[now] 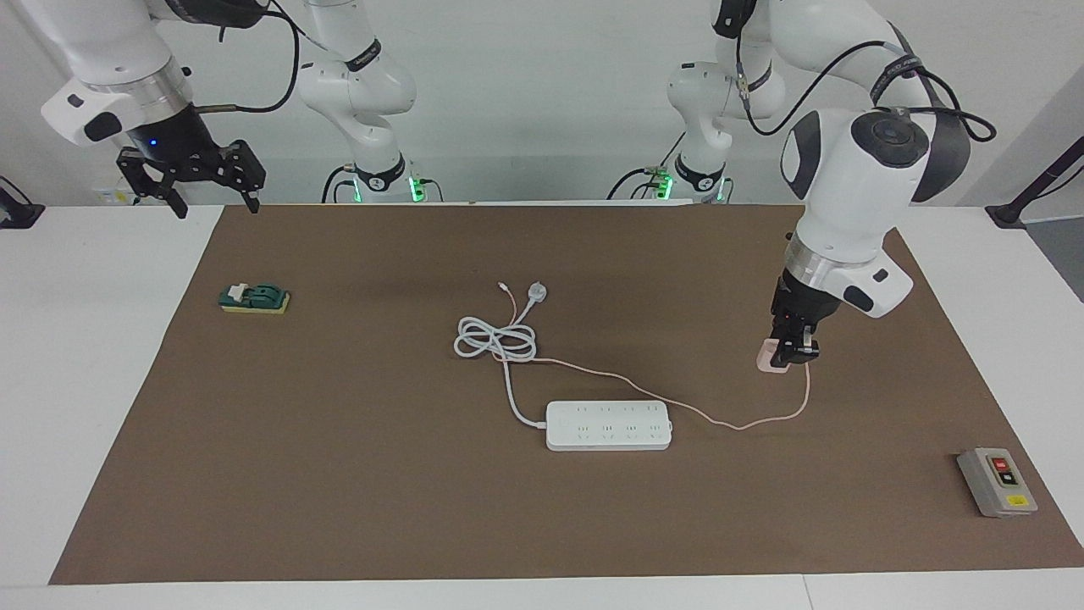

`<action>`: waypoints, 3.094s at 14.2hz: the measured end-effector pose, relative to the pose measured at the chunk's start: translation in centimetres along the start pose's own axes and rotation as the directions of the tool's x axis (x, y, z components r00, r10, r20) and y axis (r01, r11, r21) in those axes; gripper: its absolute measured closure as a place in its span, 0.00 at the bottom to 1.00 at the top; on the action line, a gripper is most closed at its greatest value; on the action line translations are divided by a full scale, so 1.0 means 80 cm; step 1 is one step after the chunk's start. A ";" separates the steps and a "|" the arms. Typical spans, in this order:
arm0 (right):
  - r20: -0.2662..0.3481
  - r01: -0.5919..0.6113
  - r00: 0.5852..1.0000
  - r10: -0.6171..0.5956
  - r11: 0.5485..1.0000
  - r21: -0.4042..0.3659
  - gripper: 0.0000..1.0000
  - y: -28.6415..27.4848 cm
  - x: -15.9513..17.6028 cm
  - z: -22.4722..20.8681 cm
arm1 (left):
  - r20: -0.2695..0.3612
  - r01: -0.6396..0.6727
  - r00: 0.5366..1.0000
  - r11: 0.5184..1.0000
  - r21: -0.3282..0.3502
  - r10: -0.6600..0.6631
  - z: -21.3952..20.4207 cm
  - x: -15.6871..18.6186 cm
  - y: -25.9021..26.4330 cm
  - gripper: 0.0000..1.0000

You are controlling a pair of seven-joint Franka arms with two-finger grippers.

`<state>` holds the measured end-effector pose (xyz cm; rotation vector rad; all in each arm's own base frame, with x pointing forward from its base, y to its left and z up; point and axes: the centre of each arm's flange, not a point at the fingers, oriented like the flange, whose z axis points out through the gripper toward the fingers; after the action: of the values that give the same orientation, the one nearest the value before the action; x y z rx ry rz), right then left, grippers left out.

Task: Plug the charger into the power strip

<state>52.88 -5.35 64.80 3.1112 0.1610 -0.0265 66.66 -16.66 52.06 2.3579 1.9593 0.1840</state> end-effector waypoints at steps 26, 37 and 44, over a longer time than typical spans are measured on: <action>0.006 0.000 1.000 0.000 1.000 0.001 0.00 -0.001 -0.001 0.000 | -0.016 0.153 0.988 0.980 0.130 -0.152 0.181 -0.144 0.003 0.68; 0.007 0.000 1.000 0.000 1.000 0.001 0.00 -0.001 -0.001 0.000 | 0.001 0.132 0.991 0.981 0.142 -0.134 0.191 -0.161 -0.016 0.68; 0.007 0.000 1.000 0.000 1.000 0.001 0.00 0.000 -0.001 0.001 | 0.015 0.118 0.993 0.985 0.124 -0.121 0.194 -0.167 -0.017 0.68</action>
<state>52.77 -5.34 64.76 3.1122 0.1609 -0.0381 65.02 -29.22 35.91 2.2925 2.1516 0.0303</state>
